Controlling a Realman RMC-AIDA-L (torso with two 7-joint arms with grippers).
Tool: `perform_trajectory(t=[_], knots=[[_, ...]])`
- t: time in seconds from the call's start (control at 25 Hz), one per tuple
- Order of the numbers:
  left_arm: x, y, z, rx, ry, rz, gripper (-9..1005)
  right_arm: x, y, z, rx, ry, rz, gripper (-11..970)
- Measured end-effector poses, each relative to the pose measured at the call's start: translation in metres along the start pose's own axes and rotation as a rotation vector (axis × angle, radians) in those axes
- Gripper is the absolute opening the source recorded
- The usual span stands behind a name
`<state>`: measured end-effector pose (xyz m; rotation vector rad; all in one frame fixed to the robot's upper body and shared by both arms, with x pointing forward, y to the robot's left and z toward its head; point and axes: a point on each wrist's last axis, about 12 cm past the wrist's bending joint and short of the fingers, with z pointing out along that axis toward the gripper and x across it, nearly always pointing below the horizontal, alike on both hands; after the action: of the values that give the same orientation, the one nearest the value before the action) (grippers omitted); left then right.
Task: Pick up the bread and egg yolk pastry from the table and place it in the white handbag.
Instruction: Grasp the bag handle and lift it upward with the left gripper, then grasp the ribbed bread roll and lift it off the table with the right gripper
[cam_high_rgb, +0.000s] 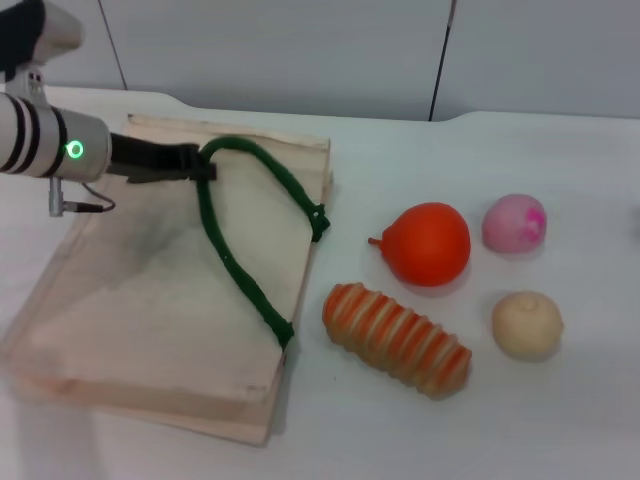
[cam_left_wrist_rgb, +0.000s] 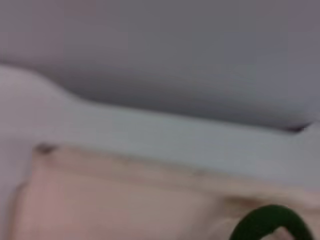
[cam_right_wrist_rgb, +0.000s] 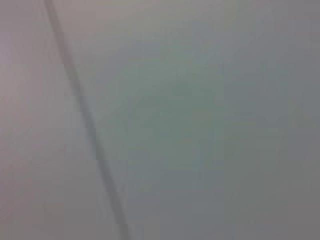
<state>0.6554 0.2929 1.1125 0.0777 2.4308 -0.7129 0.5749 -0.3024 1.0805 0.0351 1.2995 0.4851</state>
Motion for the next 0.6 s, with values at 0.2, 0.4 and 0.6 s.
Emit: perform_trajectory(t=[0.2,0.4,0.6], knots=[[0.002,0.002,-0.019,0.184,-0.131,0.001,115,-0.004,0.015,0.007,-0.253,0.076,-0.044,858],[0.006,0.008,-0.042,0.326,-0.258,0.012,115,-0.008,0.034,0.018,-0.575,0.241,-0.105,858],[0.008,0.011,-0.057,0.395,-0.310,0.007,116,0.002,0.055,0.030,-0.757,0.388,-0.172,857]])
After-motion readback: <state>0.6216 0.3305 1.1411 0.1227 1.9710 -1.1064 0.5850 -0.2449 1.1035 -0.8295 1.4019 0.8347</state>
